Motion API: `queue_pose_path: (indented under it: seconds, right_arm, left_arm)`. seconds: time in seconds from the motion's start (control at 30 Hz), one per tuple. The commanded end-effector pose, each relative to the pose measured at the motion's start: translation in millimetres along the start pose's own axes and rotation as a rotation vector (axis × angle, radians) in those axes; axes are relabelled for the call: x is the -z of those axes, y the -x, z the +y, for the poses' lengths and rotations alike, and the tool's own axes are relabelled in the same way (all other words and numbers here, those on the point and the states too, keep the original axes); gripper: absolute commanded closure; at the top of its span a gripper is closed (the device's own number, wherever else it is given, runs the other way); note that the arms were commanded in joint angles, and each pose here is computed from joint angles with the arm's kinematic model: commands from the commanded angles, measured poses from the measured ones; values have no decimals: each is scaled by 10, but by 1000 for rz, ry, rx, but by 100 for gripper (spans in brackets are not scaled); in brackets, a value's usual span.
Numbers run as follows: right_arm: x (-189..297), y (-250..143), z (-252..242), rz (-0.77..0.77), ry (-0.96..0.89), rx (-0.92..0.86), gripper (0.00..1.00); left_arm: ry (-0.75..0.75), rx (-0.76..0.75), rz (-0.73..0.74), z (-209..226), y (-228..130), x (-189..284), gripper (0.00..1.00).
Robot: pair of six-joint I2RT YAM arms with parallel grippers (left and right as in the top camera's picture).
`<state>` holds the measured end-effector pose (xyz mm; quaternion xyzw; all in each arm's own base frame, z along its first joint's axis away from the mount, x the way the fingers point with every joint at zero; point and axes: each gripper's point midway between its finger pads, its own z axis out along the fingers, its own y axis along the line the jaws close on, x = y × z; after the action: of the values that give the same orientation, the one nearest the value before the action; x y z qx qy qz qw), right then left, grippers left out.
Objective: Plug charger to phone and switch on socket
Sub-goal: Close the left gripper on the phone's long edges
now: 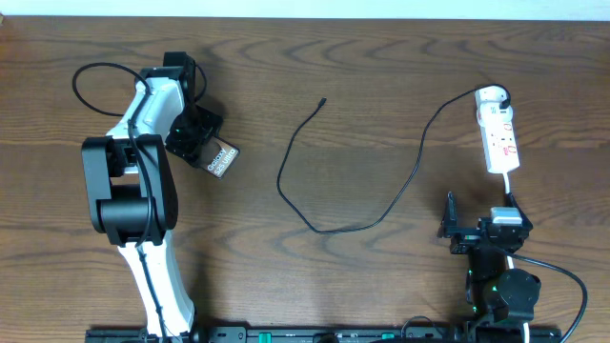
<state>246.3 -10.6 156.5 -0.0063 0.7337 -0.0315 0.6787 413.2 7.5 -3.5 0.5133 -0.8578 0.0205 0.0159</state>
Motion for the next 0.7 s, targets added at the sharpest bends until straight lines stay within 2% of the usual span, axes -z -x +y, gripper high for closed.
queue_pose_path:
  seconds: [0.0,0.47,0.67]
  right_arm:
    - [-1,-16,9,5,1,9,1]
    - [-1,-16,9,5,1,9,1]
    - [-1,-16,9,5,1,9,1]
  left_arm:
    - [141,36,36,355,-37,-378,33]
    - [147,34,45,375,-60,-349,54]
    - [114,29,26,328,-43,-168,57]
